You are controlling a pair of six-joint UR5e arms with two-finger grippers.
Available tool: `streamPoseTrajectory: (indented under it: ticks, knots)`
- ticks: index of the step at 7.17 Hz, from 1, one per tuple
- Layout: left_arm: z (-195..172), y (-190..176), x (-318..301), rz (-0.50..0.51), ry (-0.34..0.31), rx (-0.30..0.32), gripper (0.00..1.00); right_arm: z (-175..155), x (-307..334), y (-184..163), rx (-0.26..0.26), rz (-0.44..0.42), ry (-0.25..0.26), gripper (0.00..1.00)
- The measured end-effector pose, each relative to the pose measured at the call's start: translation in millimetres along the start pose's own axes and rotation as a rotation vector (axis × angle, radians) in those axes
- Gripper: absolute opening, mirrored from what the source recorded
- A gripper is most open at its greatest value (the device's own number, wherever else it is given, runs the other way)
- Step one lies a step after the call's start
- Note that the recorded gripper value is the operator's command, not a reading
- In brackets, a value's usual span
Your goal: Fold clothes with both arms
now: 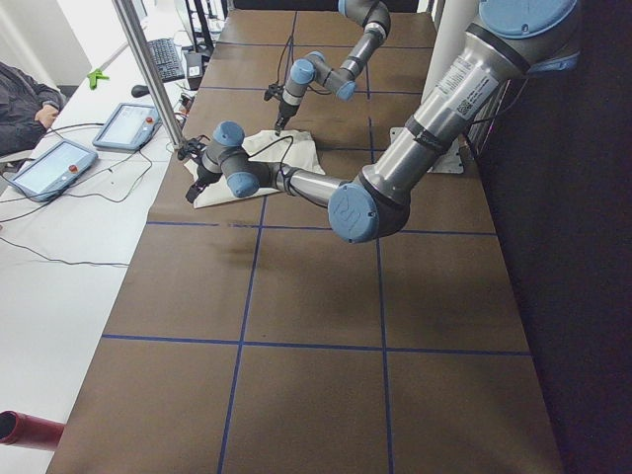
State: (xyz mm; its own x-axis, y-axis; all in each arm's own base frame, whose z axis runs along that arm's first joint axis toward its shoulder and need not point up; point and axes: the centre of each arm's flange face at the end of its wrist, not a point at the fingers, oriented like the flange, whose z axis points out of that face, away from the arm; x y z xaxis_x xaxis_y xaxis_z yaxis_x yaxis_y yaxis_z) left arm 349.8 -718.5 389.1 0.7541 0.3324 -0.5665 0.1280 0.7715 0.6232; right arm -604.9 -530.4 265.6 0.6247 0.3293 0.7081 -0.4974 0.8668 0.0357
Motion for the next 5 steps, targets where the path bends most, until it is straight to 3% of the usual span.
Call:
streamPoseTrajectory:
  ticks: [2,5]
  knots:
    - [0.0,0.0,0.1,0.0,0.0,0.0,1.0,-2.7,-1.8,2.0,0.0,0.02,-0.006,0.0]
    - [-0.1,0.0,0.4,0.0,0.001,0.0,1.0,-36.2,19.0,15.7,-0.01,0.025,-0.025,0.0]
